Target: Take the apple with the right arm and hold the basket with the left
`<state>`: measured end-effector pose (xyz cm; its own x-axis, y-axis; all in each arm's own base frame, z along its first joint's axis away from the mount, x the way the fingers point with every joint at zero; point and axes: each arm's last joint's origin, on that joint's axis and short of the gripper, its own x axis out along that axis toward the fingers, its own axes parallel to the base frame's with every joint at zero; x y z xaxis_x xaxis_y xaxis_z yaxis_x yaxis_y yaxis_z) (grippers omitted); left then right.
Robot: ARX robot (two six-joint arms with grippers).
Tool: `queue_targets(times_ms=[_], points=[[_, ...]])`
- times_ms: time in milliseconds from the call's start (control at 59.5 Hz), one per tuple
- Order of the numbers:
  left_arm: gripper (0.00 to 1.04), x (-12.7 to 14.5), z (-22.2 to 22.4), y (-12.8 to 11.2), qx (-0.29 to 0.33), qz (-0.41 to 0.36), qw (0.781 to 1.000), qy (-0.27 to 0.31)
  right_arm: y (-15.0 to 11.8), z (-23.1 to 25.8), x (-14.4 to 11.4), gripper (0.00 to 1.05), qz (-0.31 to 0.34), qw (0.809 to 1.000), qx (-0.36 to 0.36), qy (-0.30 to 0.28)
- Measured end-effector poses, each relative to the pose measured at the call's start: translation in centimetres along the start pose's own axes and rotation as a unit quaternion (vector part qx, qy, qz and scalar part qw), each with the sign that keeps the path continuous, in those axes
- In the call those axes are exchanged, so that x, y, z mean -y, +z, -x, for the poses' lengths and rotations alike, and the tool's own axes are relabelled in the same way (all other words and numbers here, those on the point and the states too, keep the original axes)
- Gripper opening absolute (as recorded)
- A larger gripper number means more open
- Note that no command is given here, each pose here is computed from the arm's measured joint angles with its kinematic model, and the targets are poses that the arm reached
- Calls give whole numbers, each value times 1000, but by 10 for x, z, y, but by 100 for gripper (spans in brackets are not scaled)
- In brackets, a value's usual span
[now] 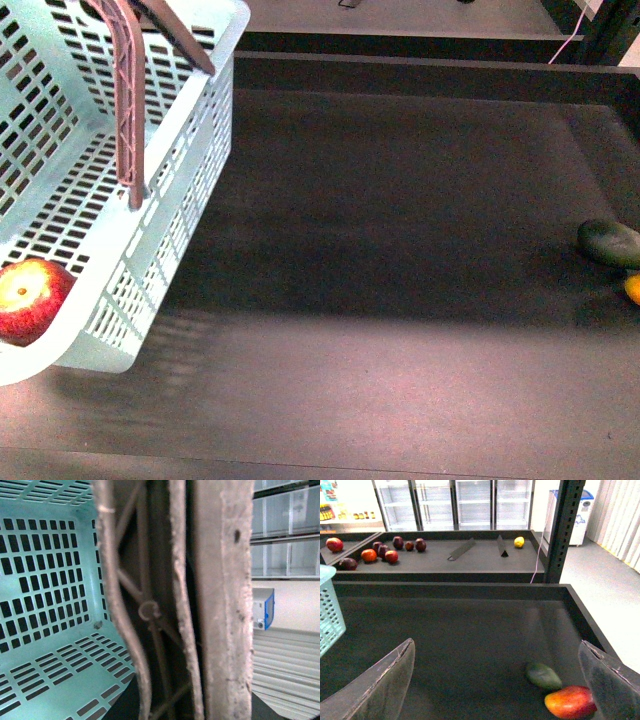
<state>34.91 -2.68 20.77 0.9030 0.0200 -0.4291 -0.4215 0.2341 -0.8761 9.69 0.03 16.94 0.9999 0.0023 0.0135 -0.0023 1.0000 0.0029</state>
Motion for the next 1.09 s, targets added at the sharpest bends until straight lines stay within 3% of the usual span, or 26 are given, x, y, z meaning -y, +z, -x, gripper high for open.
queue_targets(times_ms=[269,538,976,1093], points=[[15,-38,-32,11,16,32,998,58,0,0,0,96,0,1000,0,0],[15,-53,-43,23,49,63,994,73,0,0,0,96,0,1000,0,0],[16,-69,-43,19,35,63,992,103,0,0,0,96,0,1000,0,0],[42,-74,-37,18,30,67,990,119,0,0,0,96,0,1000,0,0]])
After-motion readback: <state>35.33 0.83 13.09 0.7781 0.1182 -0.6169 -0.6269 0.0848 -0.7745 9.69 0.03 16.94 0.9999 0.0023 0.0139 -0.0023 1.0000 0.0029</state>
